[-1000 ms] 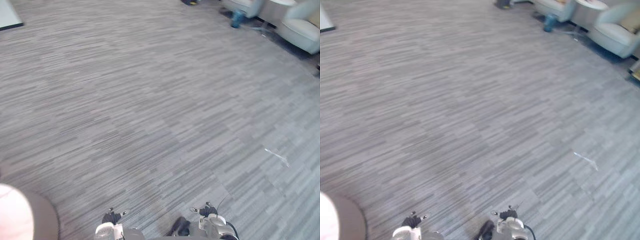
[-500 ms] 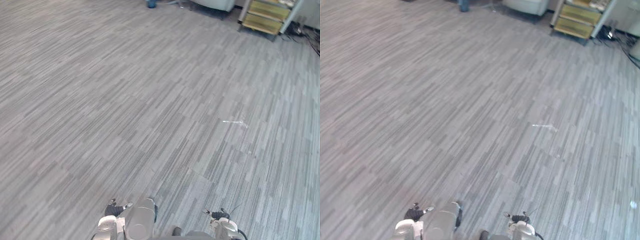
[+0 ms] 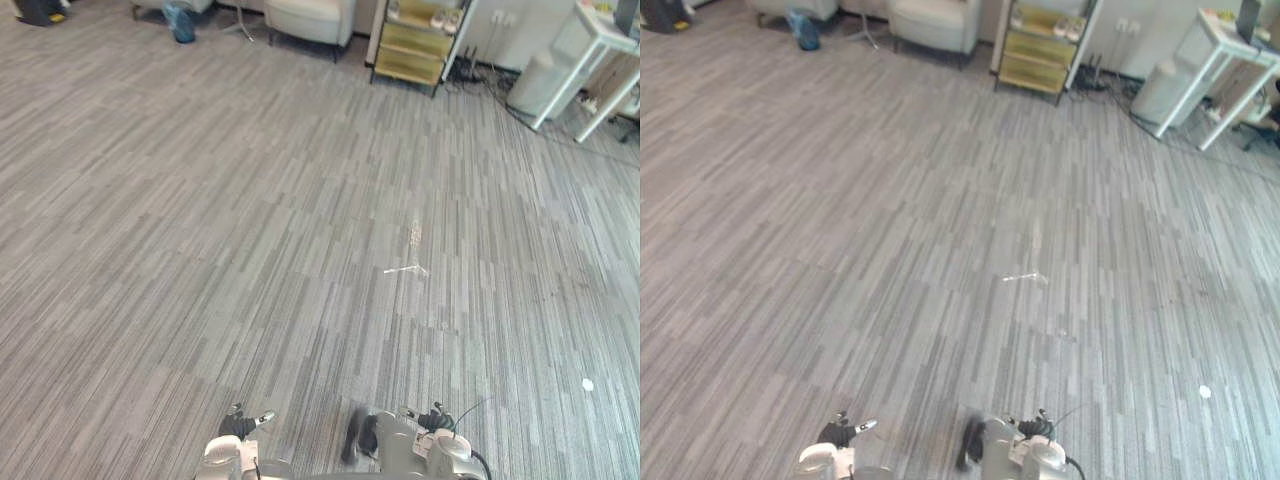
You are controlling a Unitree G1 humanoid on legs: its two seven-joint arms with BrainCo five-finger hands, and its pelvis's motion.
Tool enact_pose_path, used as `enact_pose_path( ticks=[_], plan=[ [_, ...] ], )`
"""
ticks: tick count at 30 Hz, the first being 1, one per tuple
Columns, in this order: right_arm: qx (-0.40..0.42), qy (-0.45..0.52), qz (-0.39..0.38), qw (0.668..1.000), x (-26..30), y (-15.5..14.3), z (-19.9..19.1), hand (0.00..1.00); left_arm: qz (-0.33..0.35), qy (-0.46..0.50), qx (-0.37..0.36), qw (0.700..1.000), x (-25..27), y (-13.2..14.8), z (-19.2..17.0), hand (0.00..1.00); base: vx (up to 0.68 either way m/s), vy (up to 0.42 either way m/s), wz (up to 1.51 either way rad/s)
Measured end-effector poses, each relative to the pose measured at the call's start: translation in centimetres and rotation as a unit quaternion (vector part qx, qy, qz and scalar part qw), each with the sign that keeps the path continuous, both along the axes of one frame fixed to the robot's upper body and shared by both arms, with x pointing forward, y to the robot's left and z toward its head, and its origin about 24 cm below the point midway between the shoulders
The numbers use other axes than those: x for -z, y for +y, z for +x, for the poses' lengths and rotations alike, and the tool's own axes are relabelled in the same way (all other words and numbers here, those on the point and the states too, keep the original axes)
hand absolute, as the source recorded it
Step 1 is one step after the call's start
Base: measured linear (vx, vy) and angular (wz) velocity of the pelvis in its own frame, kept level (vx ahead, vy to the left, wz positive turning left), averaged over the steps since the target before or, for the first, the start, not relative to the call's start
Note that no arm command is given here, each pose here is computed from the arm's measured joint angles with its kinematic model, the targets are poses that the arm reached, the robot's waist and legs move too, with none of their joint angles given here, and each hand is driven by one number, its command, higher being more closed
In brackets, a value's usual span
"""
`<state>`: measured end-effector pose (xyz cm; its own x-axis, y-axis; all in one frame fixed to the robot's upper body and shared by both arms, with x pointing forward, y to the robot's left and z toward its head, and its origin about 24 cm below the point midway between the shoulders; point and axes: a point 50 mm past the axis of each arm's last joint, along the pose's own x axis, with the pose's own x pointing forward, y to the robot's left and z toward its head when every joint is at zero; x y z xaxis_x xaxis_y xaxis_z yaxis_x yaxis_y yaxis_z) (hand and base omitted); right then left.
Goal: Pick up cushions and gather them together orderly.
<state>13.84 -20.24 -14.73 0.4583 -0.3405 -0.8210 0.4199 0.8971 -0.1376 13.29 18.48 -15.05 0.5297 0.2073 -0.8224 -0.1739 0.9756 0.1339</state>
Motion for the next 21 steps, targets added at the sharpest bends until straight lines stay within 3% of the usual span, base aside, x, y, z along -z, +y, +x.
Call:
enact_pose_path(
  ticks=[5,10,15,21],
  plan=[
    [-0.001,0.008,-0.005,1.0,0.1,-0.5,-0.2,0.0,-0.01,0.011,-0.039,0.999,0.3,0.0,-1.0,0.0,0.67,-0.212,0.1],
    [-0.027,0.008,0.001,1.0,0.1,0.7,0.6,0.0,0.004,-0.038,-0.021,0.999,-0.8,0.5,0.9,0.0,0.59,-0.053,-0.06],
    [-0.016,0.006,-0.012,1.0,-0.2,-0.2,1.3,0.0,0.006,-0.053,-0.02,0.998,-1.2,0.6,1.3,0.0,0.53,0.151,-0.23],
    [0.005,0.001,0.013,1.0,0.0,1.1,1.0,0.0,0.016,-0.043,-0.031,0.998,-1.1,1.5,0.9,0.0,0.65,0.193,-0.2]
  ],
)
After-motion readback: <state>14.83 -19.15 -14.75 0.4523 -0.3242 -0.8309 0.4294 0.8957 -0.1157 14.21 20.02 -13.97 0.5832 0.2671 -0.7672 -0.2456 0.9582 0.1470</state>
